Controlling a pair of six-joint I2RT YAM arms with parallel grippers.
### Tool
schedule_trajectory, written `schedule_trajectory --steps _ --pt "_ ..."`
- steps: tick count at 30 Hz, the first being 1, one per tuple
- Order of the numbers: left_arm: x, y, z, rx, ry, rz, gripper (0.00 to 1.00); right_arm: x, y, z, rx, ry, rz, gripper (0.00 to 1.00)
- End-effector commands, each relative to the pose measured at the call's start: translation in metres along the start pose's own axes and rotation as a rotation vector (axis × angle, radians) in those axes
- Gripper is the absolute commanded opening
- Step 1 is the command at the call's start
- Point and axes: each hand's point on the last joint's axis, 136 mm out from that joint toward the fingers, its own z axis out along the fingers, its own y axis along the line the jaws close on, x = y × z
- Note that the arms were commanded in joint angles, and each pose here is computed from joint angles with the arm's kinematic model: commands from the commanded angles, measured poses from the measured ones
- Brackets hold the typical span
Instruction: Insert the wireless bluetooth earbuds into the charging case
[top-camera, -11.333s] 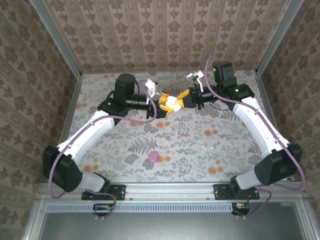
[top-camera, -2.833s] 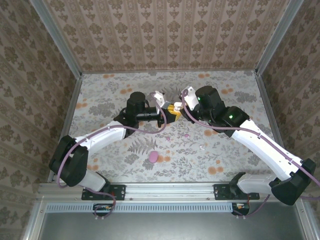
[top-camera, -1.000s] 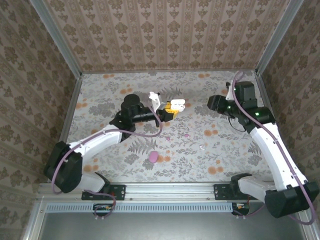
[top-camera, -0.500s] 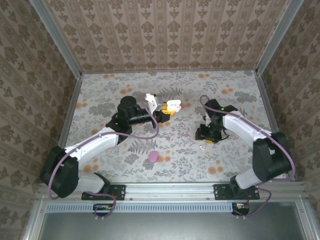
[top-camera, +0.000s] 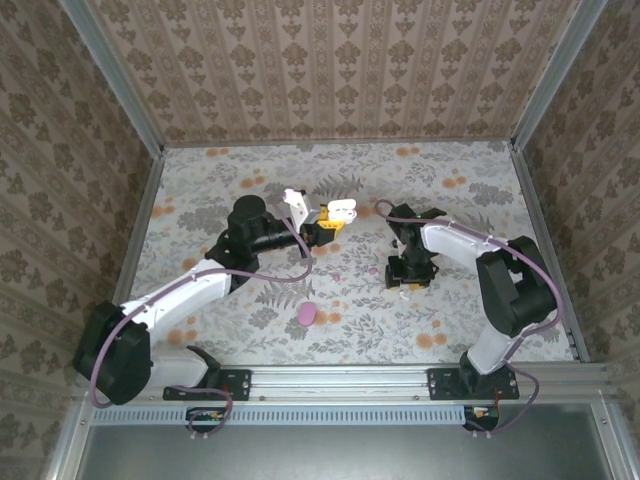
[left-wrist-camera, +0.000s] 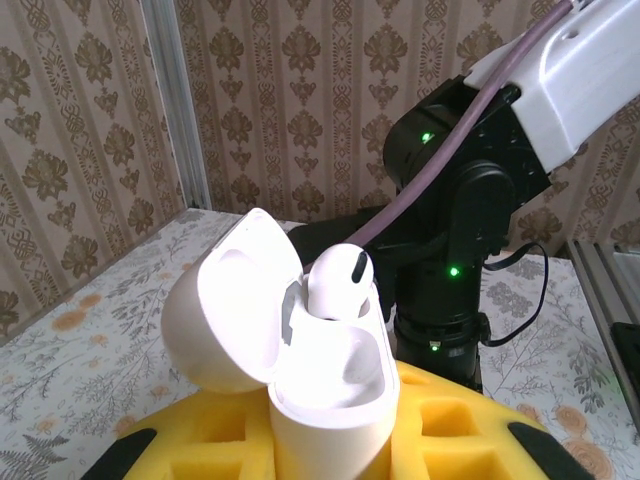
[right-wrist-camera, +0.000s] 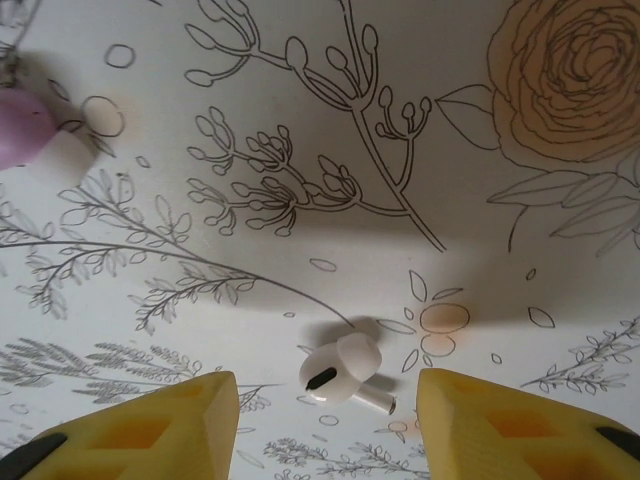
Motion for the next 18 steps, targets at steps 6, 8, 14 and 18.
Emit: schedule_trajectory --steps 6,8,14,18 --pt "-0.005 0.000 -0.003 -0.005 -0.011 0.022 0.06 0.005 -0.001 0.014 0.051 0.065 -0.050 0.48" --pt "-0.005 0.000 -0.003 -0.005 -0.015 0.016 0.06 0.006 -0.001 0.017 0.057 0.079 -0.051 0.44" --pt "-0.006 0.002 -0.004 -0.009 -0.016 0.014 0.06 0.007 -0.004 0.022 0.090 0.091 -0.060 0.40" --pt "-0.006 0.001 -0.004 -0.005 -0.017 0.009 0.06 0.005 -0.009 0.023 0.123 0.084 -0.063 0.40"
